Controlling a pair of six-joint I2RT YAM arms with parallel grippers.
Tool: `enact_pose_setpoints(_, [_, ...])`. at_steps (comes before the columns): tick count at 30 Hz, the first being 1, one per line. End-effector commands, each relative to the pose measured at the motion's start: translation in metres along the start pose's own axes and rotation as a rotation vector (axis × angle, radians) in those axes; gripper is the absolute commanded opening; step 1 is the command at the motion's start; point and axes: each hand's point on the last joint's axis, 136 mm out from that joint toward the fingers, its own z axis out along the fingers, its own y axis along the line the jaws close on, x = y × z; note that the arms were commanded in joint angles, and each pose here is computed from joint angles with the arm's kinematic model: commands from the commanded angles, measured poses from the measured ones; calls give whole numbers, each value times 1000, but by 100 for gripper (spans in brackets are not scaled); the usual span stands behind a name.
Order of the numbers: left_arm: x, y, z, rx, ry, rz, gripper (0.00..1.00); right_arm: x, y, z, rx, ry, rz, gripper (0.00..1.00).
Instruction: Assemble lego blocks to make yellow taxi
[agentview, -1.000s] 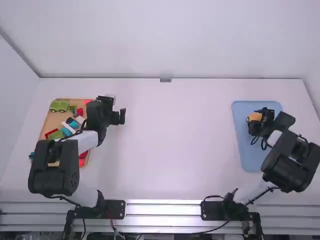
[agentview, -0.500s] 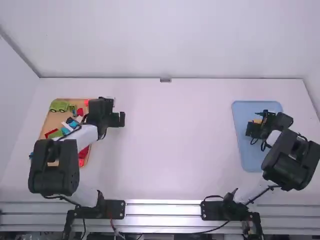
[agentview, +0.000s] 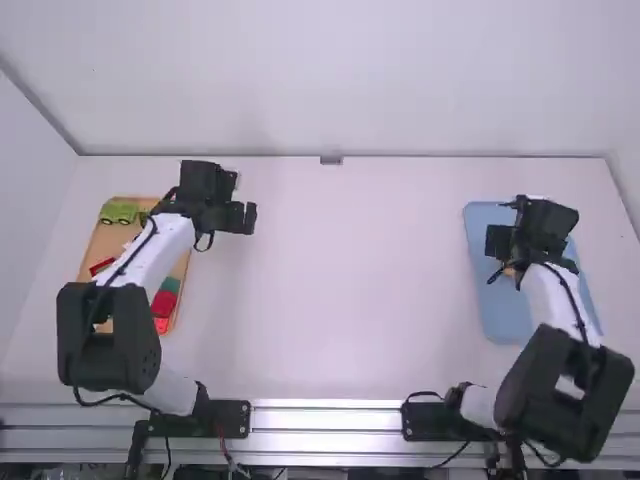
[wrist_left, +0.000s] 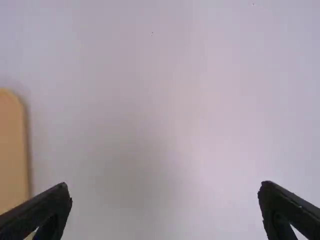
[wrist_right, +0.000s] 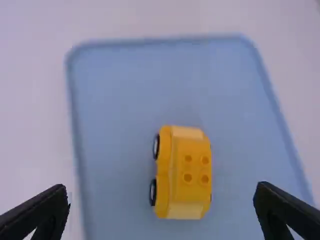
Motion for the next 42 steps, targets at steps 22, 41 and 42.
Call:
enact_pose_setpoints(22, [-65,-13,-147,-188,-385,82,93,-85,110,-122,-186,-441,-249,92])
enact_pose_setpoints(41, [-46,1,-201,-136,-728,-39,59,-9,111,-135,-257,-473,108,57])
enact_pose_setpoints(42, [-44,0,-204,-137,-749,-38,57,-2,111,-134,-258,-473,111,54])
